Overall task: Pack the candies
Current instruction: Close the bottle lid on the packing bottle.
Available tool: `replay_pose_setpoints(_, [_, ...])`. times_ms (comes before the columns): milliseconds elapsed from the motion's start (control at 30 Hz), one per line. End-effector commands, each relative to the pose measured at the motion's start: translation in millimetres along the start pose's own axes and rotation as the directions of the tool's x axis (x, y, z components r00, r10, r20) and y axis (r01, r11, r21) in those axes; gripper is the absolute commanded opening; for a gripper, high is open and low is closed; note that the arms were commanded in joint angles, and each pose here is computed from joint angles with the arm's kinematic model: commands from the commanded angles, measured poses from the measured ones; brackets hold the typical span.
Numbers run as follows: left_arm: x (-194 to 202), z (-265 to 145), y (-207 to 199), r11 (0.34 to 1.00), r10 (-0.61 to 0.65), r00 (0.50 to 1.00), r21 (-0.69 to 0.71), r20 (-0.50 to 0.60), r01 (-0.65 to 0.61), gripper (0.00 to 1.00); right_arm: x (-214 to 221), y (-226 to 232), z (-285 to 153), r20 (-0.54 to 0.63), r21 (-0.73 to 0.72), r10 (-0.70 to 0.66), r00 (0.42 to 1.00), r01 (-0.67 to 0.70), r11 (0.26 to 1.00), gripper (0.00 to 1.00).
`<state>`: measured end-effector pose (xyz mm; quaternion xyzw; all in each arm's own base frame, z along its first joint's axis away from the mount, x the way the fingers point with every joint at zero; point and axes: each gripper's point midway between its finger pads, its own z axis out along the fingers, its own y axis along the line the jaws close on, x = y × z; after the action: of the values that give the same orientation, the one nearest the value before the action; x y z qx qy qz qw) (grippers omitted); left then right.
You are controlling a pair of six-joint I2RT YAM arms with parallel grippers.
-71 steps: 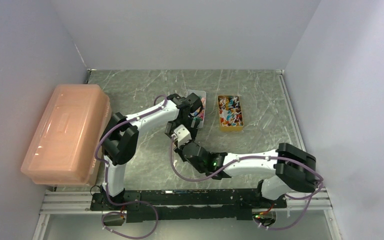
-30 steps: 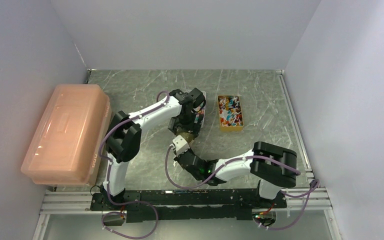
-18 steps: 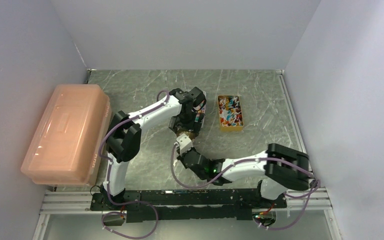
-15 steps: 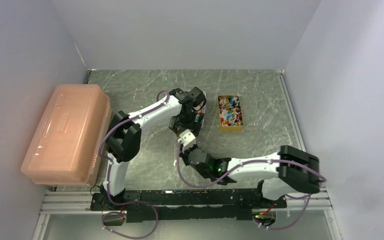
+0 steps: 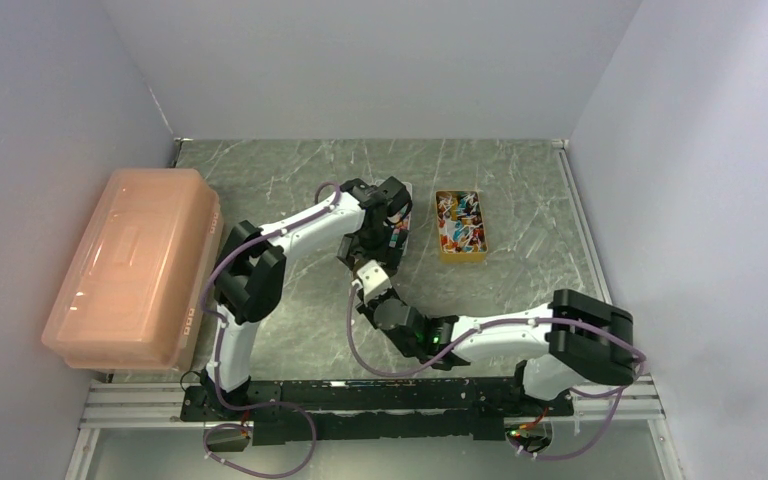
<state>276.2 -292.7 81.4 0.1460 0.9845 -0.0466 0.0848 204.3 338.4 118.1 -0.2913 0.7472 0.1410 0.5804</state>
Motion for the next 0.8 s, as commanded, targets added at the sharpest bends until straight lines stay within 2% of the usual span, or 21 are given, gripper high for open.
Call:
replay_pose_setpoints(0, [0.4, 3.3, -0.5, 1.0, 0.016, 1.0, 0.008, -0.007, -0.016, 0.93, -19.4, -2.2, 9.7, 0.062, 0.055, 0.002, 0.998, -0.005, 0.998, 0.0])
replay_pose_setpoints(400, [0.0, 2.4, 2.0, 1.0, 0.02, 1.0, -0.006, -0.009, -0.02, 0.93, -22.4, -13.6, 28.3, 0.075, 0.11, -0.048, 0.996, 0.039, 0.993, 0.0])
replay_pose_setpoints(767, [0.9, 3.3, 0.7, 1.0, 0.027, 1.0, 0.004, -0.016, -0.026, 0.93, 12.6, -28.5, 47.0, 0.005, 0.127, -0.048, 0.999, 0.047, 0.991, 0.0])
